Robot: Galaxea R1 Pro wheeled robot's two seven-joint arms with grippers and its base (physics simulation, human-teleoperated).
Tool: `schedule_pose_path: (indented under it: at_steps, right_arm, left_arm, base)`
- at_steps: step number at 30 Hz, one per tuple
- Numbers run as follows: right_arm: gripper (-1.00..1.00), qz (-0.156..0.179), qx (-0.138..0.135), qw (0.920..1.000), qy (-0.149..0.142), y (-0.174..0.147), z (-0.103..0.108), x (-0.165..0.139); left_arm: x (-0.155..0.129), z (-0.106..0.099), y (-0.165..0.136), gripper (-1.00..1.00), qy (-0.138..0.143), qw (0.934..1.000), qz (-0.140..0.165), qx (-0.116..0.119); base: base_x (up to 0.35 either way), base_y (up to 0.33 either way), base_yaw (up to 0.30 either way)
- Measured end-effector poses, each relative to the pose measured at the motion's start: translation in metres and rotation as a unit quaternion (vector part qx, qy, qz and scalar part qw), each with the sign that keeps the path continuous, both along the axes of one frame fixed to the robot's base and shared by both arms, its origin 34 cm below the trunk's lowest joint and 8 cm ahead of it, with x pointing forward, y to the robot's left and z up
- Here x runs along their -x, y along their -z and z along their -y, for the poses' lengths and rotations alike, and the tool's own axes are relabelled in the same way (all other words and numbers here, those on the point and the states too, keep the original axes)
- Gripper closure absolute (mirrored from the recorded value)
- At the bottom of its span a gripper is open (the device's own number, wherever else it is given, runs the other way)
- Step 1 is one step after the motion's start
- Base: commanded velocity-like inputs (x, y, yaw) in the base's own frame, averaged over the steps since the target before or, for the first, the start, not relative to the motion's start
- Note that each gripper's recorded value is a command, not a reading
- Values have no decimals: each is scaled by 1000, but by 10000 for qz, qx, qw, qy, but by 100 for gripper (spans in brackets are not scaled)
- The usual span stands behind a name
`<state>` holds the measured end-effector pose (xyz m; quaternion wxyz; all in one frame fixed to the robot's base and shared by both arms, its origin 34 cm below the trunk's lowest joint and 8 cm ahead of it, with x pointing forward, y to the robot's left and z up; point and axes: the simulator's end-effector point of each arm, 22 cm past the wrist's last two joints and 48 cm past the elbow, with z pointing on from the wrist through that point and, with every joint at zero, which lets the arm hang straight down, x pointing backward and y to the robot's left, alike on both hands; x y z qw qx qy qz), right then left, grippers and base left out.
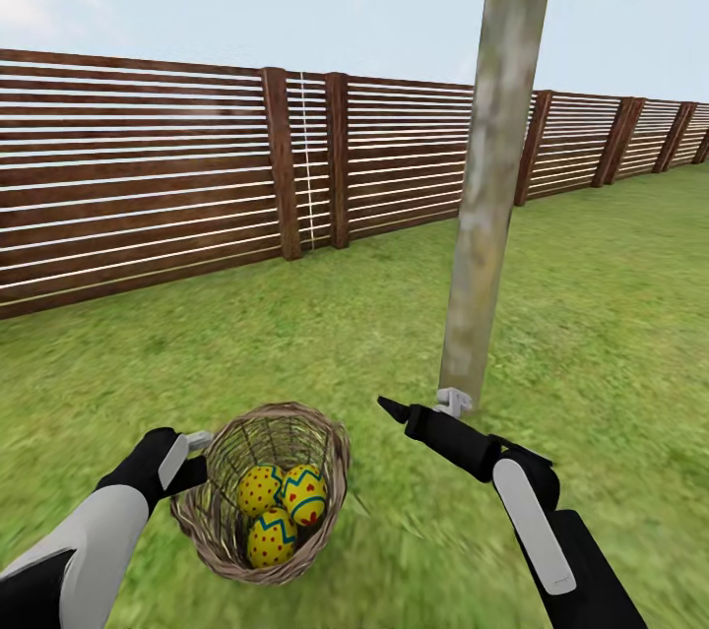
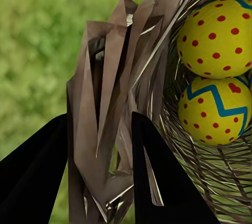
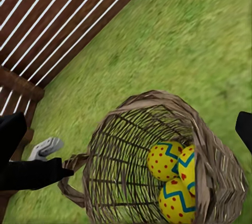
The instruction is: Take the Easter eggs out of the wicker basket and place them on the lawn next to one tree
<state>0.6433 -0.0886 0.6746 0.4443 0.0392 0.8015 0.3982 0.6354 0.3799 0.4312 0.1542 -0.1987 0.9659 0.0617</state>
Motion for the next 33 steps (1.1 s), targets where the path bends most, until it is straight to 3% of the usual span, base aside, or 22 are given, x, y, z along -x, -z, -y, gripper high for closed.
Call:
schedule_pose_path:
  at_steps: [7, 8, 11, 27, 29, 33]
  right_arm:
    - [-100, 0, -12, 10000, -4, 0, -1, 0]
    - [-100, 1, -12, 10000, -4, 0, -1, 0]
    - [-100, 0, -12, 10000, -5, 0, -1, 0]
    - [-100, 2, -11, 10000, -3, -13, -1, -3]
    - [-100, 2, -9, 10000, -2, -18, -1, -4]
    - [-100, 2, -7, 10000, -2, -26, -1, -6]
  left_arm:
    - [0, -1, 0, 100, 21, 10000, -9, -39]
    - [0, -2, 0, -100, 21, 10000, -10, -43]
    - [-1, 1, 0, -100, -42, 10000, 35, 68]
    - [-4, -1, -14, -100, -59, 9999, 39, 79]
    - [-7, 3, -18, -100, -20, 9997, 91, 206]
    - [-34, 9, -50, -100, 109, 9967, 524, 605]
  base:
    - [0, 0, 0]
    - [0, 0, 0]
    - [0, 0, 0]
    - [0, 0, 0]
    - [0, 0, 0]
    - [0, 0, 0]
